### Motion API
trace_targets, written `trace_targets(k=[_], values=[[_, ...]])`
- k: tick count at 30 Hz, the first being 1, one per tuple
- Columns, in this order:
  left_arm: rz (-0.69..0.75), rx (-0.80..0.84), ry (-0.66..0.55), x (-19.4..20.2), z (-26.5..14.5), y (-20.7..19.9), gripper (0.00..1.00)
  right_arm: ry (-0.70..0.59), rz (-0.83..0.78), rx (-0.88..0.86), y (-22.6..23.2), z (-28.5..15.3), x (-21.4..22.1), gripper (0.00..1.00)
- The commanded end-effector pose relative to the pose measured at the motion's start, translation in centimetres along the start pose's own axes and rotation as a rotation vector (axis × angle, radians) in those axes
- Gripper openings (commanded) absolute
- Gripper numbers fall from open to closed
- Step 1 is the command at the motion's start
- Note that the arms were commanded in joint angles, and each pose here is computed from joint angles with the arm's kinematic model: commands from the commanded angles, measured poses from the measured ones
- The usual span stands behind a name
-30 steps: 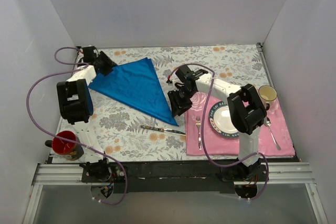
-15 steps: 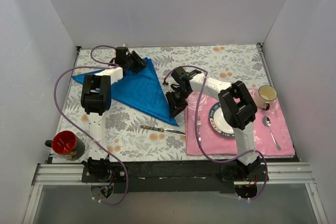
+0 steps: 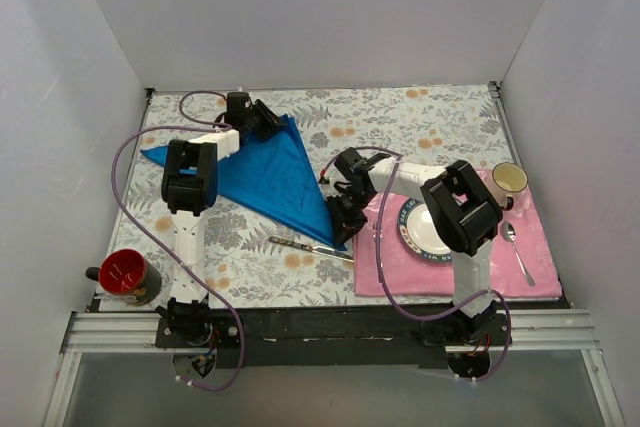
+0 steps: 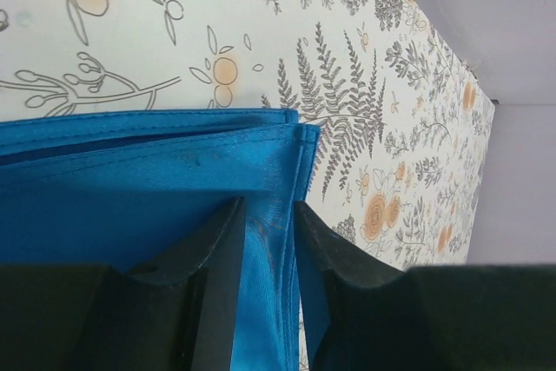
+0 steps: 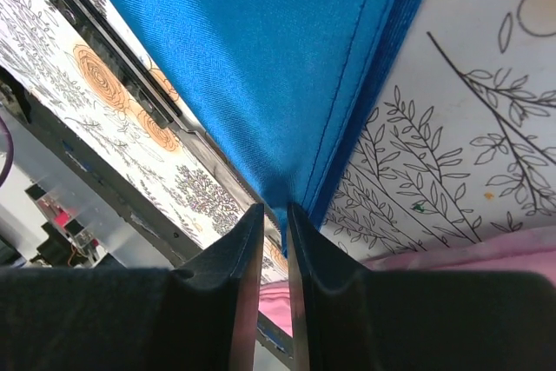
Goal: Fold the napkin, place the utensils inside, and roll it up
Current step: Fold the napkin
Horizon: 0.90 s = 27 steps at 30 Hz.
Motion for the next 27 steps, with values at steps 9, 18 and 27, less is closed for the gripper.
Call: trace_targets(k=[9,18,27], values=[[0.071,-0.124,-0.034,-2.9,-6.4,-6.7,0.39,-0.076,-0.141,0.086,2.3,-5.0,-4.3,0.35],[0.015,-0.624,-0.016,6.7,-18.2,-4.8,0.47,-0.102,-0.16,0.312,2.2,-10.3,0.0,0.74],[-0.327,-0.892,0.007,18.5,-24.8,-4.4,0.72,-0.181,-0.177,0.325,3.1,-12.3,4.2,0.75]])
Point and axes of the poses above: each gripper's point midway between its finger pads, its own z axis out along the fingers, its own y axis along the line the jaws close on, x = y × z, the point moved 5 cm from there along -z, back along the fingers, and after that the axes turned 7 degrees about -z, right-handed, at the moved point
